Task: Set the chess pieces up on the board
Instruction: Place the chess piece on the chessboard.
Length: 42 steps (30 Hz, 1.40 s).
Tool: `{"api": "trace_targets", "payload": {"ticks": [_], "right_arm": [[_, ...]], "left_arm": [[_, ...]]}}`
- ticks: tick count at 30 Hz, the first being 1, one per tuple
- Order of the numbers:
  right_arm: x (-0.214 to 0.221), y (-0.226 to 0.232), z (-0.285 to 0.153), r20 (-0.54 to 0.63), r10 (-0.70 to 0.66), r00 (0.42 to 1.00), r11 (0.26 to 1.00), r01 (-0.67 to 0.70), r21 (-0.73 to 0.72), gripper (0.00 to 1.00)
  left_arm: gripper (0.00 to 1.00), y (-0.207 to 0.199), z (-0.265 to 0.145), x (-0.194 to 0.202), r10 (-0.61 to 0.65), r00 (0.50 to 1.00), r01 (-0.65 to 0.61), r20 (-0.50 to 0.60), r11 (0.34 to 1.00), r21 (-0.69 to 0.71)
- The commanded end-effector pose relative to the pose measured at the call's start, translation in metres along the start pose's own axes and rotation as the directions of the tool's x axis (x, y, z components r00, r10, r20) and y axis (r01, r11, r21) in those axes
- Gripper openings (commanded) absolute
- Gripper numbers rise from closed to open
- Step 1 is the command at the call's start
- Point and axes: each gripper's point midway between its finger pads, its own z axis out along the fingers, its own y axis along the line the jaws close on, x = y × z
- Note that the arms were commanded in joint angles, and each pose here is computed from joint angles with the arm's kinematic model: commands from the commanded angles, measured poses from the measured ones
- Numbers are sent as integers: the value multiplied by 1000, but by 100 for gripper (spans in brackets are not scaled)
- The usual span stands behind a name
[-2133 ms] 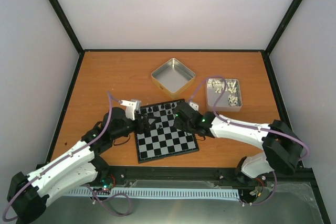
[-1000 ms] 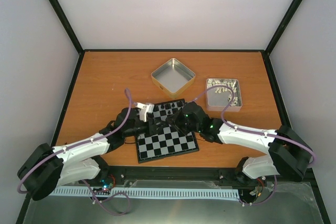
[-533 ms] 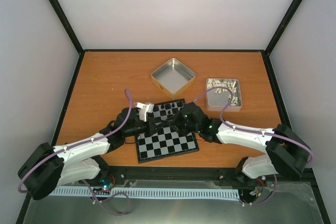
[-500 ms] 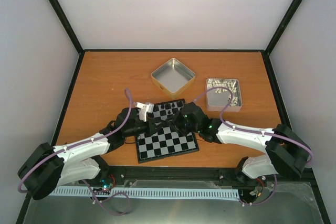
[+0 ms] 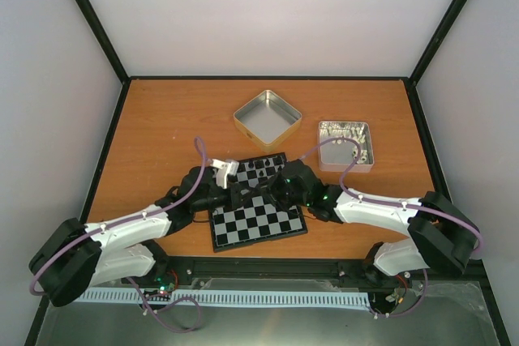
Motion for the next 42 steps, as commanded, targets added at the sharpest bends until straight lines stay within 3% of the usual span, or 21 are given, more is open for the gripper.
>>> {"api": "trace_targets", "payload": {"ticks": [1, 6, 14, 21, 25, 30, 33, 42], "right_arm": [[-2, 3, 0, 1, 33, 999, 999, -33, -33, 18], [-2, 3, -1, 0, 34, 999, 999, -34, -40, 18], [0, 2, 0, -13, 39, 999, 999, -39, -37, 20], [-12, -14, -3, 54, 3, 999, 999, -5, 39, 50], [-27, -23, -14, 127, -32, 991, 996, 21, 89, 60], [-45, -33, -33, 218, -93, 972, 986, 60, 155, 60], [-50, -41, -43, 250, -111, 962, 981, 66, 183, 60], [-53, -44, -54, 270, -133, 954, 981, 87, 175, 60]], "left_arm": [[18, -8, 3, -1, 32, 999, -32, -1, 999, 38], [16, -9, 3, -4, 36, 999, -37, 11, 999, 35], [2, -4, 4, -9, 48, 999, -48, 21, 999, 3], [1, 14, -2, -12, 78, 997, -81, -22, 984, -160], [1, 35, -7, -8, 92, 989, -124, -115, 943, -308], [1, 71, -20, -10, 58, 967, -187, -248, 821, -539], [2, 81, -16, -11, 11, 952, -196, -305, 787, -585], [3, 95, 4, -38, -11, 941, -233, -339, 705, -670]]}}
